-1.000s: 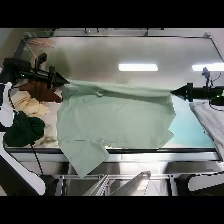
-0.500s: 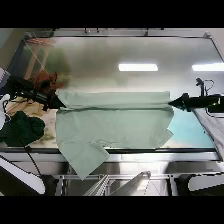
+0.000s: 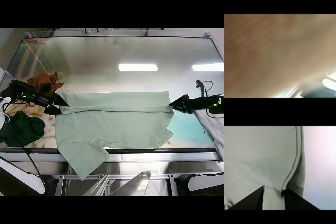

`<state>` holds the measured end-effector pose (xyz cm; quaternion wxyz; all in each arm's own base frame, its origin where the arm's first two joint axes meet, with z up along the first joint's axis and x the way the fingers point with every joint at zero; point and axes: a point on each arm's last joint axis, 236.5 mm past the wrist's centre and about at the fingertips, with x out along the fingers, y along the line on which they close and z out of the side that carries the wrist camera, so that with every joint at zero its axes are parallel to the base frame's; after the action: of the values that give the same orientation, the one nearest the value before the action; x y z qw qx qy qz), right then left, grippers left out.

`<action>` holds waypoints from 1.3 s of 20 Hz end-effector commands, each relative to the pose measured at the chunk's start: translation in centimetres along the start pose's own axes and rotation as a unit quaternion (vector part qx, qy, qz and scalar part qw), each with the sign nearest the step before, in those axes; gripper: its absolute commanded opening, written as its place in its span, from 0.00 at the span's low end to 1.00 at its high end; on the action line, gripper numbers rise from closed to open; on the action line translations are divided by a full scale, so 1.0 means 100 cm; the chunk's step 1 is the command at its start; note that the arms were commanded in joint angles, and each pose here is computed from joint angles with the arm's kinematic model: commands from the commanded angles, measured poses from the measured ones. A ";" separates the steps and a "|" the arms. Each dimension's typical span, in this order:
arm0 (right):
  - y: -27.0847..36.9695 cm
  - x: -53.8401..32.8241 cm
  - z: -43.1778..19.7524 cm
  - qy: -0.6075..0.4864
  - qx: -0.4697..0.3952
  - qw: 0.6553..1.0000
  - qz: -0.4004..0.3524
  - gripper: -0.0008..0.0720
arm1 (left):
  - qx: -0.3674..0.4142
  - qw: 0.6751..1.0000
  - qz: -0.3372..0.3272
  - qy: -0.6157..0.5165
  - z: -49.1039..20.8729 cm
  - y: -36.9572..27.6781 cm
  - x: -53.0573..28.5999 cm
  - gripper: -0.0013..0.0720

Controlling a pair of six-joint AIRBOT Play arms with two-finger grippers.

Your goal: Fold the shirts.

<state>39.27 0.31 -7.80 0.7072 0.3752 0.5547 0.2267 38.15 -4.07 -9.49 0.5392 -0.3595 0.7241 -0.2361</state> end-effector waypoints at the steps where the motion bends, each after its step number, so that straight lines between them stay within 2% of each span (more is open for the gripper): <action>1: -0.008 -0.025 -0.015 0.028 0.018 0.998 -0.045 0.42 | 0.021 0.999 -0.014 0.032 -0.013 -0.017 -0.012 0.99; 3: -0.017 -0.057 -0.031 0.041 0.027 0.994 -0.096 0.42 | 0.042 0.998 -0.014 0.044 -0.020 -0.031 -0.025 0.99; 6: -0.028 -0.084 -0.079 0.086 0.054 0.984 -0.149 0.42 | 0.091 0.996 0.002 0.003 -0.023 -0.049 -0.044 0.99; 10: -0.032 -0.050 -0.139 0.123 0.096 0.979 -0.131 0.42 | 0.114 0.993 0.009 -0.040 -0.044 -0.056 -0.063 0.98; 13: -0.030 -0.019 -0.159 0.119 0.101 0.982 -0.101 0.42 | 0.099 0.993 0.002 -0.065 -0.066 -0.047 -0.073 0.98; 16: -0.034 -0.002 -0.168 0.120 0.099 0.982 -0.110 0.42 | 0.069 0.992 -0.003 -0.106 -0.080 -0.030 -0.081 0.98; 21: -0.027 0.016 -0.149 0.086 0.075 0.987 -0.112 0.41 | 0.015 0.989 -0.015 -0.144 -0.099 -0.006 -0.078 0.98; 22: -0.026 0.017 -0.148 0.086 0.070 0.987 -0.112 0.18 | 0.006 0.989 -0.019 -0.145 -0.104 -0.002 -0.075 0.98; 23: -0.026 0.018 -0.148 0.087 0.065 0.988 -0.110 0.04 | -0.003 0.990 -0.023 -0.142 -0.108 0.001 -0.071 0.98; 26: -0.023 0.008 -0.156 0.098 0.076 0.985 -0.122 0.03 | -0.027 0.992 -0.036 -0.119 -0.122 0.009 -0.052 0.98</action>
<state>24.87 4.11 -11.97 0.6438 0.3384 0.6710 0.1442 28.76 0.54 -2.08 0.6200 -0.4082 0.6396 -0.2000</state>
